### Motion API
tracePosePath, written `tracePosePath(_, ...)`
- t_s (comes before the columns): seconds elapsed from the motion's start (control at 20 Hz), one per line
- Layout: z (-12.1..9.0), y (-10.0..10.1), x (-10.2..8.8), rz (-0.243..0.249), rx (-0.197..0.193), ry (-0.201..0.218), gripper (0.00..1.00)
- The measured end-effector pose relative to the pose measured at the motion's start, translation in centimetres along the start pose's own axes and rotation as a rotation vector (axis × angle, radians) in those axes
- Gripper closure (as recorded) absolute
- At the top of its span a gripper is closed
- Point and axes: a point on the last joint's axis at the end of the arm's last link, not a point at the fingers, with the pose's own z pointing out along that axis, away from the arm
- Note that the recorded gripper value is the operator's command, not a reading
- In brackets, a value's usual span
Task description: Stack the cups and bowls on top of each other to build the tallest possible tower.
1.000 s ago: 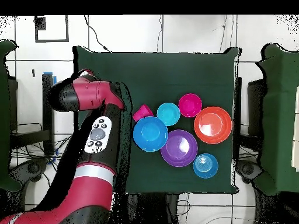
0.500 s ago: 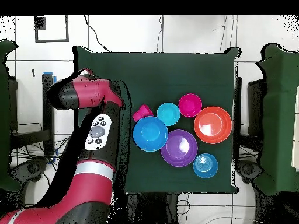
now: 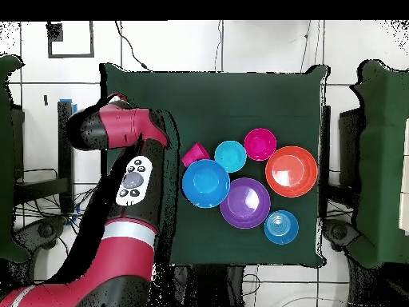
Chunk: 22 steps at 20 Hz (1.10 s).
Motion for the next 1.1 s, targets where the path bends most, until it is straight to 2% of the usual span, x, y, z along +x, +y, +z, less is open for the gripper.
tracePosePath(0.55, 1.2, 0.3, 0.5, -0.011, -0.003, 0.0, 0.0)
tracePosePath(1.1, 2.2, 1.7, 3.4, -0.047, -0.019, 0.009, 0.0)
